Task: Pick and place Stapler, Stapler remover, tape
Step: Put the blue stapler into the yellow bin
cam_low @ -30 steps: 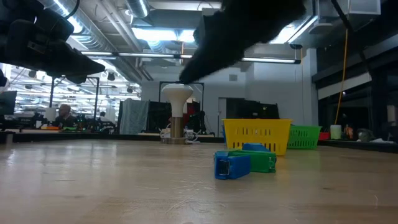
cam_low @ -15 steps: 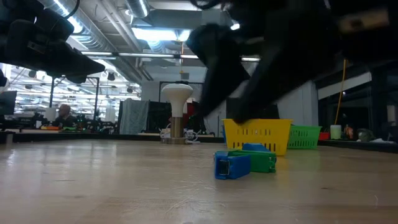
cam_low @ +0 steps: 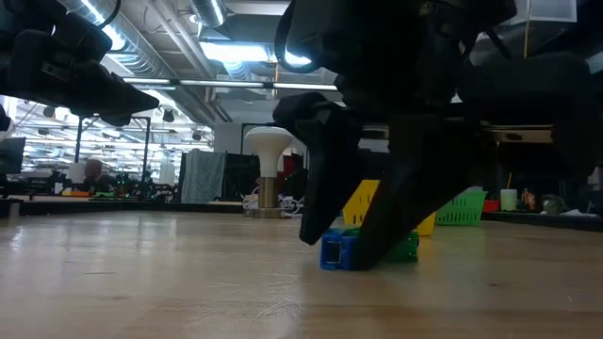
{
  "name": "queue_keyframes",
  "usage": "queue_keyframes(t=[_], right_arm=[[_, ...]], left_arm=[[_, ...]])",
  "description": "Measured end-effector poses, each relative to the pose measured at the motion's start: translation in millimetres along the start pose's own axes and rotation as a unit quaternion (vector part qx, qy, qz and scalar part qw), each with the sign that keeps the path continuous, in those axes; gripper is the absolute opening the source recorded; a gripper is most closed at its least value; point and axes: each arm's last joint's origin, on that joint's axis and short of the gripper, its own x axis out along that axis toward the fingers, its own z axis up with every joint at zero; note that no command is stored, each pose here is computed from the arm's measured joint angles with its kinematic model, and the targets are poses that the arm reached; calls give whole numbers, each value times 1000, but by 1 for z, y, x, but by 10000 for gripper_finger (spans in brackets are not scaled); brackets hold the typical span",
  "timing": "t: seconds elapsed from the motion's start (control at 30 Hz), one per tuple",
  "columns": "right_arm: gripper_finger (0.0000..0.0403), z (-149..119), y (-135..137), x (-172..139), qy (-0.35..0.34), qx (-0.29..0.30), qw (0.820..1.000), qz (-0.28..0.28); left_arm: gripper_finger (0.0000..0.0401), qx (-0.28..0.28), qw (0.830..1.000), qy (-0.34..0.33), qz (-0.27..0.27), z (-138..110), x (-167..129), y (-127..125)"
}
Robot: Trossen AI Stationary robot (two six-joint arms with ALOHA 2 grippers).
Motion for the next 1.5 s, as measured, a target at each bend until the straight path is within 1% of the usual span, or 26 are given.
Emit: queue_keyframes(t=[0.13,0.37,0.43,0.53,0.67,0.77,0.83,0.97,1.13,1.23,1.5], right_arm=[[180,-2,-3,0,1,13,1000,11],[84,-6,-12,0,9,73,997,8],[62,-7,-16,1,10,86,996,4],[61,-7,-21,1,6,111,994,-1],[61,-8,-35,2,-17,167,986,-12],[61,-8,-49,2,-42,183,982,-9],[61,-9,-58,1,-55,179,982,-15],[64,-10,-74,0,-80,152,985,-31],[66,-8,-90,-6,-111,112,985,-71],[66,-6,-98,-9,-122,96,984,-82],[67,15,-118,-46,-109,88,986,-86]], left_arm=[[1,0,1000,0,0,0,0,0],[1,0,1000,0,0,0,0,0],[1,0,1000,0,0,0,0,0],[1,0,1000,0,0,0,0,0],[1,0,1000,0,0,0,0,0],[1,0,1000,0,0,0,0,0],[1,0,1000,0,0,0,0,0],[1,0,1000,0,0,0,0,0],[1,0,1000,0,0,0,0,0],[1,0,1000,0,0,0,0,0],[1,0,1000,0,0,0,0,0]])
